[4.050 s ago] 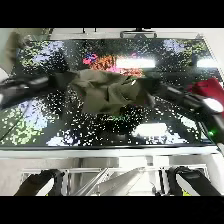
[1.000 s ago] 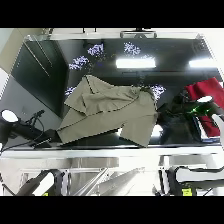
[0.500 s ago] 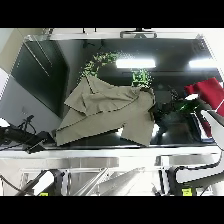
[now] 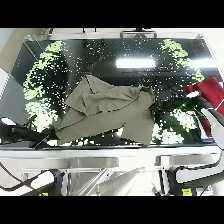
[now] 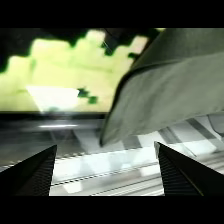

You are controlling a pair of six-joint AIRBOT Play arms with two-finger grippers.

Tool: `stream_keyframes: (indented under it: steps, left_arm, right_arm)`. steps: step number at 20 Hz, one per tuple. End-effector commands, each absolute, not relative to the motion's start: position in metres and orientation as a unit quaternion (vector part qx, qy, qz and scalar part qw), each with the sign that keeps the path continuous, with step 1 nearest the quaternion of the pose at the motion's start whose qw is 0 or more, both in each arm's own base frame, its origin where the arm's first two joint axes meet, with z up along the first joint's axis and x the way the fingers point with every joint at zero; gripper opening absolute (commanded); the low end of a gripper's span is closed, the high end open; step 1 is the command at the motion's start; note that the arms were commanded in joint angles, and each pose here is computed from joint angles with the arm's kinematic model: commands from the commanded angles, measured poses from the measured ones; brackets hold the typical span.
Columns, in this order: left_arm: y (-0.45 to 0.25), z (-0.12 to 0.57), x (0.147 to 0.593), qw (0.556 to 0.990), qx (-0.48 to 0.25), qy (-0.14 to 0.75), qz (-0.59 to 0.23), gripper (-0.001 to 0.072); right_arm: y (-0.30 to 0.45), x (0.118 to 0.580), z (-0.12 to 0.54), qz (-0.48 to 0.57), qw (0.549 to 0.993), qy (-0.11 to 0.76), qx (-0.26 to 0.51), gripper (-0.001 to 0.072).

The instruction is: Fold the shirts.

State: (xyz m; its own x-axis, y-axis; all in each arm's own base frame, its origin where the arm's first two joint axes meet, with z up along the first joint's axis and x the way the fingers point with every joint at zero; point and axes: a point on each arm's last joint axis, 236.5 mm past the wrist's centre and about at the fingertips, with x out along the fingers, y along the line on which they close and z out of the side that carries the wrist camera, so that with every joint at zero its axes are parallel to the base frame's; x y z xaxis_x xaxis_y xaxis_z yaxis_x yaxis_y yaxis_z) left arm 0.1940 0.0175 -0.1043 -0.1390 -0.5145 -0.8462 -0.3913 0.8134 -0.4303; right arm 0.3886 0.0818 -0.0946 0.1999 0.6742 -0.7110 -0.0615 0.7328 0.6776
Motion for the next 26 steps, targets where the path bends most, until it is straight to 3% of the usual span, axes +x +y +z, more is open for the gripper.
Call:
stream_keyframes:
  steps: [1,3,5,6,14,15,16,17,19,20,23,26]
  left_arm:
    - [0.015,-0.122,0.214,0.602,-0.314,0.731,-0.061,0.0677]
    - [0.012,-0.126,0.222,0.607,-0.327,0.722,-0.063,0.065]
    - [0.0,-0.12,0.238,0.623,-0.347,0.695,-0.093,0.0279]
    - [-0.003,-0.117,0.242,0.627,-0.35,0.687,-0.106,0.0191]
    - [-0.018,-0.135,0.213,0.602,-0.363,0.704,-0.099,0.0181]
    - [-0.019,-0.133,0.213,0.6,-0.364,0.705,-0.103,0.0072]
    - [-0.02,-0.13,0.214,0.598,-0.364,0.705,-0.108,0.0023]
    - [-0.022,-0.124,0.218,0.597,-0.371,0.702,-0.115,0.0024]
    - [-0.028,-0.109,0.234,0.601,-0.393,0.683,-0.134,0.0025]
    - [-0.032,-0.098,0.245,0.606,-0.407,0.667,-0.151,0.0024]
    - [-0.054,-0.029,0.298,0.635,-0.462,0.562,-0.258,0.0024]
    - [-0.068,0.107,0.34,0.669,-0.503,0.354,-0.417,0.0023]
  right_arm:
    - [0.083,0.39,-0.093,0.254,0.728,0.578,0.267,0.0226]
    - [0.085,0.392,-0.091,0.255,0.728,0.574,0.273,0.0226]
    - [0.086,0.392,-0.09,0.255,0.728,0.573,0.276,0.0227]
    - [0.086,0.393,-0.09,0.255,0.728,0.572,0.277,0.0226]
    - [0.083,0.397,-0.092,0.247,0.736,0.568,0.275,0.0226]
    - [0.082,0.398,-0.092,0.246,0.737,0.567,0.275,0.0226]
    - [0.082,0.398,-0.092,0.246,0.737,0.567,0.275,0.0225]
    - [0.082,0.397,-0.092,0.246,0.736,0.567,0.275,0.0224]
    - [0.082,0.397,-0.092,0.247,0.736,0.567,0.275,0.0022]
    - [0.083,0.396,-0.091,0.25,0.734,0.568,0.275,0.0022]
    - [0.097,0.389,-0.057,0.297,0.717,0.561,0.29,0.0021]
    - [0.114,0.398,0.07,0.39,0.725,0.45,0.345,0.002]
